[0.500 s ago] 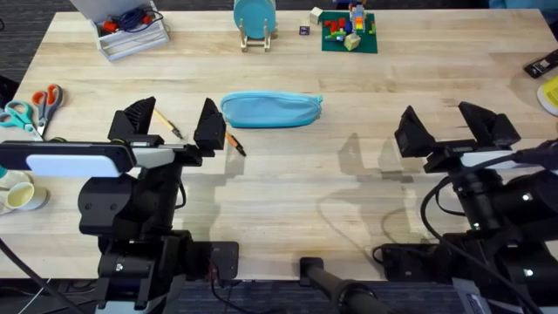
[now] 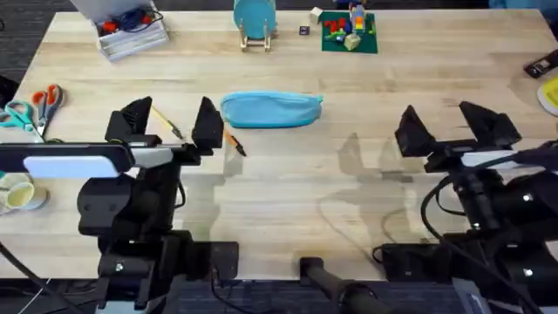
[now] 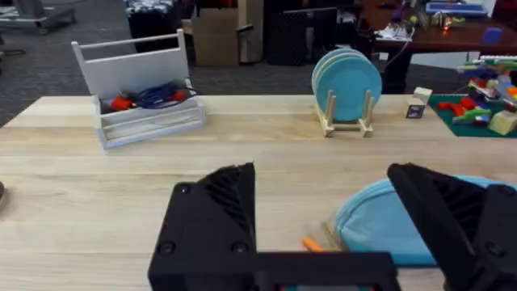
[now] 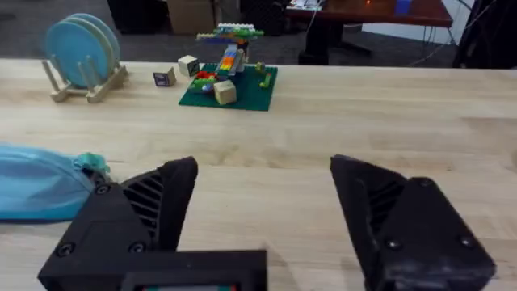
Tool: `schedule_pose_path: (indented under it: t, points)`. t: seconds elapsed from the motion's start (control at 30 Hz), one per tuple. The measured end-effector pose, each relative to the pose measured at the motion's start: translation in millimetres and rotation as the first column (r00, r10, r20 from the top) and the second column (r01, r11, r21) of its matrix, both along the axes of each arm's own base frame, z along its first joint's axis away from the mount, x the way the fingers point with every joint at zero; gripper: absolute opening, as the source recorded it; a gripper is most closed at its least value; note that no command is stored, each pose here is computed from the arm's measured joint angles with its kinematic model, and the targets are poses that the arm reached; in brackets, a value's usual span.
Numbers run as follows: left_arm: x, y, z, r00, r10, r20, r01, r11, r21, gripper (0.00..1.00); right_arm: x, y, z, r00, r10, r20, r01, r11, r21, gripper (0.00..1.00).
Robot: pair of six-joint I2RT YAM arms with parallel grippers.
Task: Unzip the bag, pick up the pens from the table one at a time and place them inside, then zip the bag closed.
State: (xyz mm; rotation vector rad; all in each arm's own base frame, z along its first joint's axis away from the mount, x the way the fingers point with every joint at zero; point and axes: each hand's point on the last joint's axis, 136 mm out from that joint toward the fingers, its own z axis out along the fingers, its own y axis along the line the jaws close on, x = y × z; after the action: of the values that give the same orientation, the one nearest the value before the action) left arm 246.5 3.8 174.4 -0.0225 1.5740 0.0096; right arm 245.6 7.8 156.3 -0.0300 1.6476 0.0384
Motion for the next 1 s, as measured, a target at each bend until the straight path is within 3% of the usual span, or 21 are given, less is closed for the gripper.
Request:
schedule_pose_path:
  t: [0.3,0.5,0.63,1.0]
  points:
    - [-1.8,1.4,11,1.0,0.008,0.02,-0.008,1.0,0.0,0.993,0,2,41,0.986,0.01,0.168,-0.013,1.0,0.015,0.996]
    - [-12.6,1.9,52,0.999,0.011,0.048,-0.011,1.0,0.004,0.993,-2,2,49,0.984,0.007,0.178,-0.017,0.998,0.056,0.996]
    - [-15.8,2.1,81,0.999,0.013,0.046,-0.013,1.0,0.008,0.993,-8,2,75,0.977,0.006,0.213,-0.021,0.998,0.067,0.996]
    - [-4.0,2.4,129,0.982,0.014,-0.191,-0.011,1.0,0.017,0.993,-29,2,143,0.979,0.004,0.203,-0.024,0.995,0.093,0.996]
